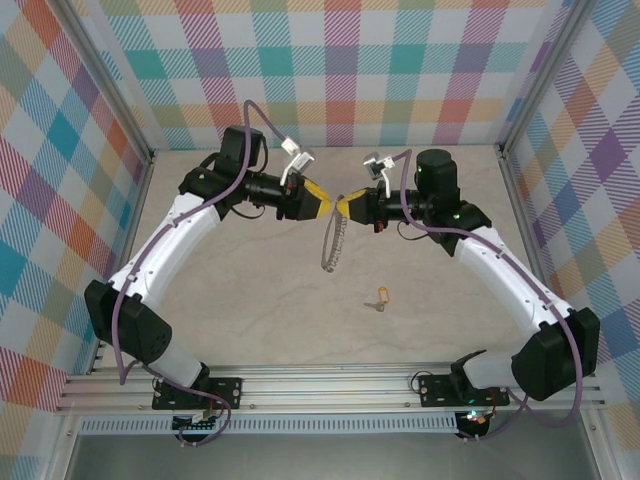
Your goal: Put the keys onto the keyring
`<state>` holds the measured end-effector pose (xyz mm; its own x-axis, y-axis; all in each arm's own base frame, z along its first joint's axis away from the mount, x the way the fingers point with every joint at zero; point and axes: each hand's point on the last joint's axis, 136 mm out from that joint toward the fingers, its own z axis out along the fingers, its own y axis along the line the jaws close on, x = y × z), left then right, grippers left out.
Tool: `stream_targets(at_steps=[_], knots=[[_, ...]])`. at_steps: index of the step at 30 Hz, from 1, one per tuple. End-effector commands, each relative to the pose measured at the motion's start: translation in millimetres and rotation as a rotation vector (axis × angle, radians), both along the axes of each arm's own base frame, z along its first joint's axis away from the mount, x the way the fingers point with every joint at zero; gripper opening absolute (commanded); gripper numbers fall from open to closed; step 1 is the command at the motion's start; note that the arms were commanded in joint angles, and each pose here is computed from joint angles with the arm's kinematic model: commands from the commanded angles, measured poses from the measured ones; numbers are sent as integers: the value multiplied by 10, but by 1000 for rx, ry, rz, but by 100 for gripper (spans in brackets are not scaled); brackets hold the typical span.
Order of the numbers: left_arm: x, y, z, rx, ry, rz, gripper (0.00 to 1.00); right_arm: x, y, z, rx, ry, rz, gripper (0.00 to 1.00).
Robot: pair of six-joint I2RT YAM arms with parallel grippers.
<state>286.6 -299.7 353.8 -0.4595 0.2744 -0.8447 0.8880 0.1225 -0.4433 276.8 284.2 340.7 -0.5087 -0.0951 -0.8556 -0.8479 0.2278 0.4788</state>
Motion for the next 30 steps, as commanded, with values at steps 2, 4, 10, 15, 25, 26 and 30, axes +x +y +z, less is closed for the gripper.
stream_targets(at_steps=[2,4,10,15,25,26,30], knots=[[-46,-62,88,-23,-13,-41,35,-31,9,222,36,-67,36,0],[-37,-66,79,-21,-11,-41,35,-26,9,227,37,-68,36,0],[-21,-87,40,-17,-2,-44,34,-25,10,231,39,-67,35,0],[-20,-109,55,-22,-3,-51,29,-21,12,227,40,-65,35,0],[-51,-136,43,-19,0,-68,18,-10,13,233,46,-64,32,0],[-54,-136,43,-19,0,-68,16,-11,16,232,46,-62,33,0],[-65,-138,30,-16,1,-73,15,-4,15,226,45,-63,29,0]])
